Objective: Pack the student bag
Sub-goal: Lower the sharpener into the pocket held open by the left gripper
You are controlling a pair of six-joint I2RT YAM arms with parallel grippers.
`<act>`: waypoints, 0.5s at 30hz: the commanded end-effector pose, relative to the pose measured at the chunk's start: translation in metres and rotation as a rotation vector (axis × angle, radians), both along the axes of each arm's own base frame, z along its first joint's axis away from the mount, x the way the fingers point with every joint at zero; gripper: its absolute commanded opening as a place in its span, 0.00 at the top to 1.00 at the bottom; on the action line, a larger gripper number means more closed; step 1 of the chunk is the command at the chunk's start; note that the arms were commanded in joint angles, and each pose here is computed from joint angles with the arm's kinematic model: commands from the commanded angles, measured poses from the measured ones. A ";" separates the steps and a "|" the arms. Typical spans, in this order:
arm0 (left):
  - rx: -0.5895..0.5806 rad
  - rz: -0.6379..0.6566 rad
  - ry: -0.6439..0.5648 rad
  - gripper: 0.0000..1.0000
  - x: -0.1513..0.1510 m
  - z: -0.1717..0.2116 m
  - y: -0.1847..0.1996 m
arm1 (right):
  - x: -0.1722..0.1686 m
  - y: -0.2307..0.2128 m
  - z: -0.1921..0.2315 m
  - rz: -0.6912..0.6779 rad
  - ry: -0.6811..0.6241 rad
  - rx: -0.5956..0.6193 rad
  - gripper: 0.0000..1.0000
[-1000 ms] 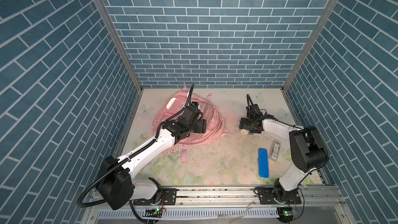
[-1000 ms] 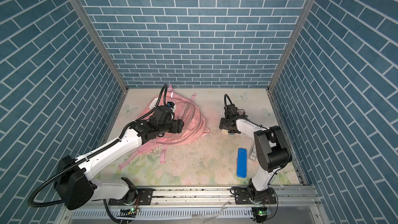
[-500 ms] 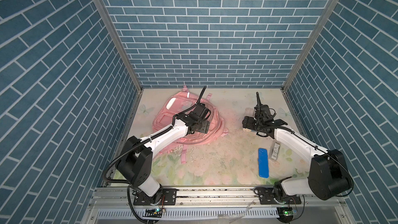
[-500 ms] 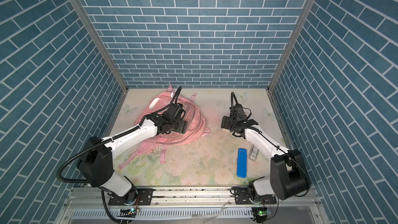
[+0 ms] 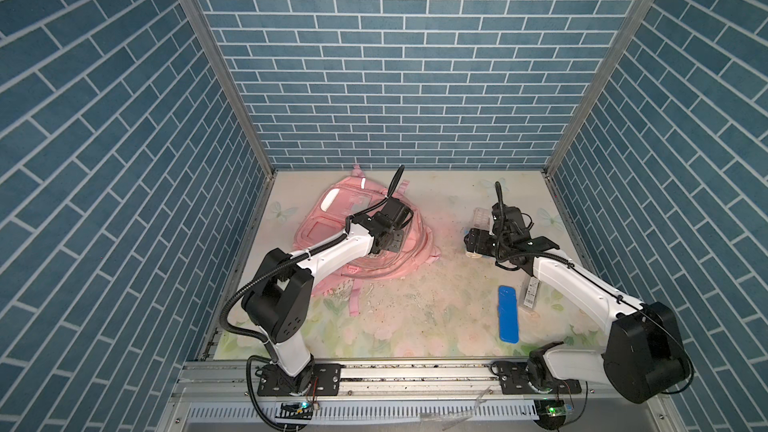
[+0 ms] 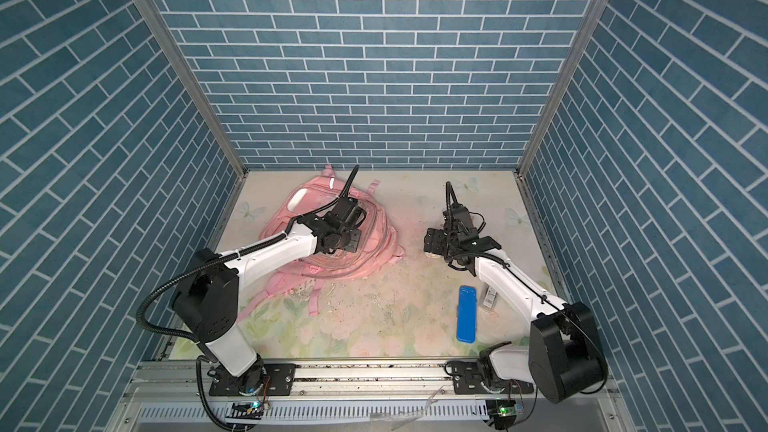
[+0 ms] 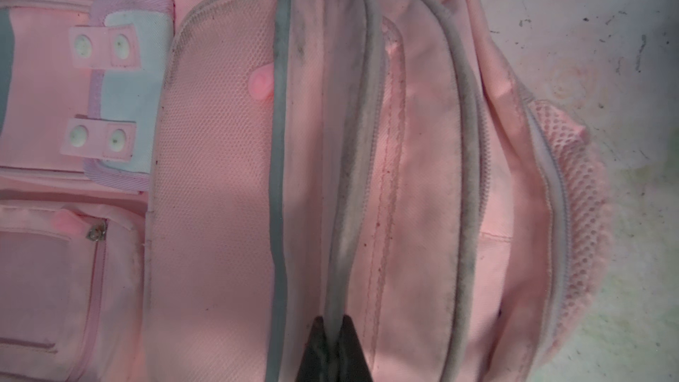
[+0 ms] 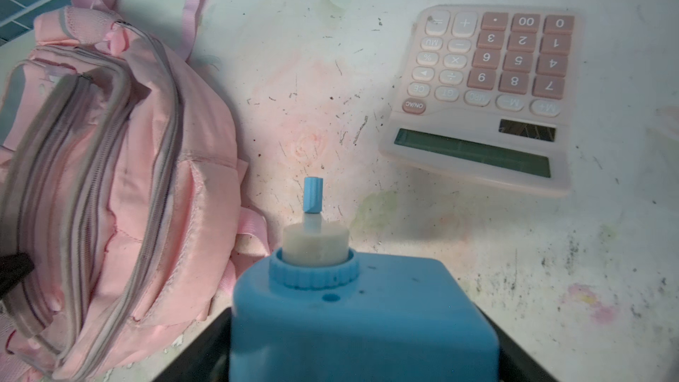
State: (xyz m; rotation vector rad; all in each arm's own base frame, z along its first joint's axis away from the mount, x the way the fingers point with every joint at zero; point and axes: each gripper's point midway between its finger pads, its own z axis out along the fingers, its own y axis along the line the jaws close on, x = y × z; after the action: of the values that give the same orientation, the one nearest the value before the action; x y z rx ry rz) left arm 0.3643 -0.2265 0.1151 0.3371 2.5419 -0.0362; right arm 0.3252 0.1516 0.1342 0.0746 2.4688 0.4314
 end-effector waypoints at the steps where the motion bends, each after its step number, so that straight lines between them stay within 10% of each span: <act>1: -0.015 0.022 -0.071 1.00 0.009 0.034 0.005 | 0.002 0.013 0.021 0.017 -0.054 0.062 0.50; 15: -0.348 0.081 -0.323 1.00 0.005 0.151 0.043 | 0.039 0.130 0.056 0.234 -0.120 0.196 0.52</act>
State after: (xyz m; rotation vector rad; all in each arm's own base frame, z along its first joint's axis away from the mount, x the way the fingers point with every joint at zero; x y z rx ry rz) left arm 0.3625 -0.1822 0.2405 0.1410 2.2818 -0.2410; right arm 0.3492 0.2457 0.1672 -0.1265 2.3921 0.6451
